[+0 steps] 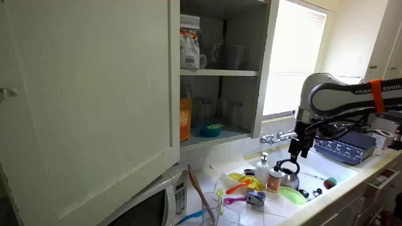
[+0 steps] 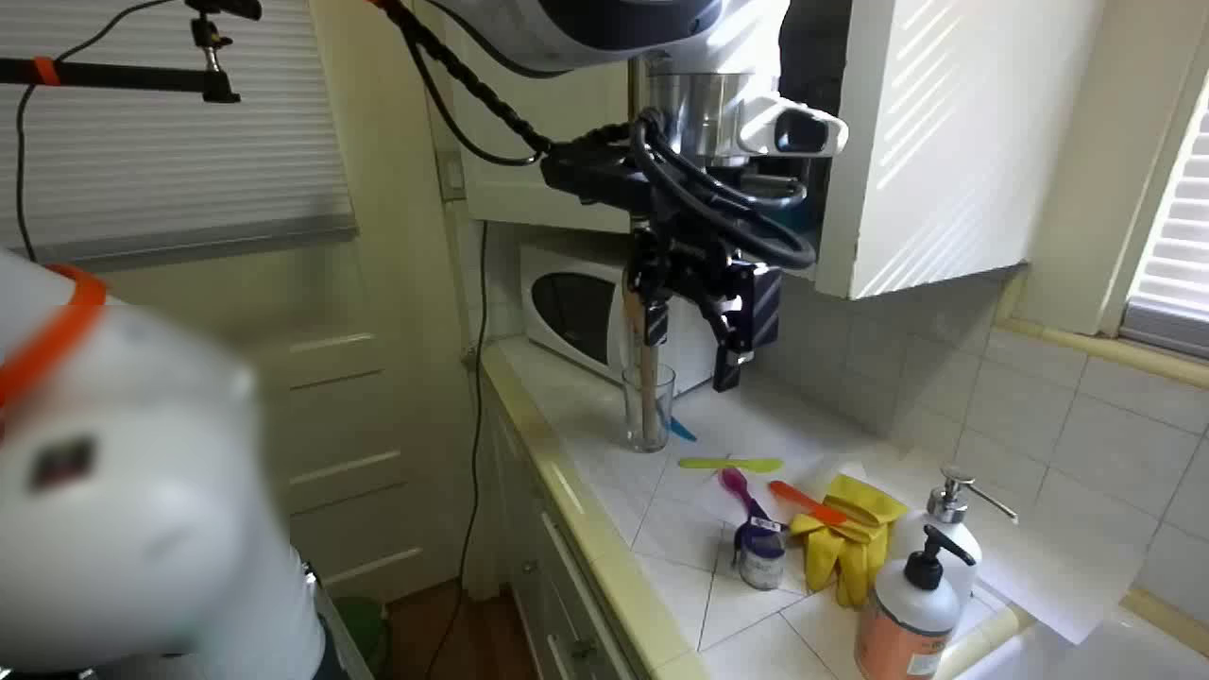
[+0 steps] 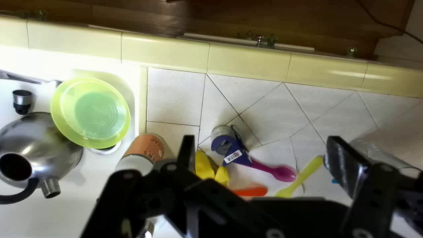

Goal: Remove the white and blue packet from the open cabinet and put it on the counter.

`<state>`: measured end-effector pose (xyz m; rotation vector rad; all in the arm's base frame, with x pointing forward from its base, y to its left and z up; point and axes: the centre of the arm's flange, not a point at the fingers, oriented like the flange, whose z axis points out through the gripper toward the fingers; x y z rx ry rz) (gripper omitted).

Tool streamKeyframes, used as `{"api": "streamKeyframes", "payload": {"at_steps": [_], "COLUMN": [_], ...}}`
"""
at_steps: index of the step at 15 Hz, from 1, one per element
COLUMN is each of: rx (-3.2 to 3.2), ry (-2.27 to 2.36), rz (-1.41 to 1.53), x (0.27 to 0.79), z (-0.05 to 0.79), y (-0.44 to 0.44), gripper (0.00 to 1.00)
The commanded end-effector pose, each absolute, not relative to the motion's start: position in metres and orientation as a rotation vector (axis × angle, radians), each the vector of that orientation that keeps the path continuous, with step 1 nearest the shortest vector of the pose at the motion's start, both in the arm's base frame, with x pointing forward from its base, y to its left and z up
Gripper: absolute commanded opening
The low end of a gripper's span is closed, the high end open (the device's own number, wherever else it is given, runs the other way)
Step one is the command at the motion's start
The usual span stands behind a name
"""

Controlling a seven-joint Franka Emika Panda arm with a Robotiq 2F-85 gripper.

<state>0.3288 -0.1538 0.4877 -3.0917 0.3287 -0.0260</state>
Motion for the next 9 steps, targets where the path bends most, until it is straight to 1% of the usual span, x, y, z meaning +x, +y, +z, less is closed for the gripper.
{"api": "streamKeyframes", "payload": {"at_steps": [1, 6, 9], "rx": [-3.092, -3.092, -3.136], "ry": [0.329, 0.329, 0.215], "rz": [-0.026, -0.026, -0.120], "x": [0.329, 0.329, 0.331], "z": [0.488, 0.488, 0.541], "y": [-0.154, -0.154, -0.104], "gripper": [1.00, 1.00, 1.00]}}
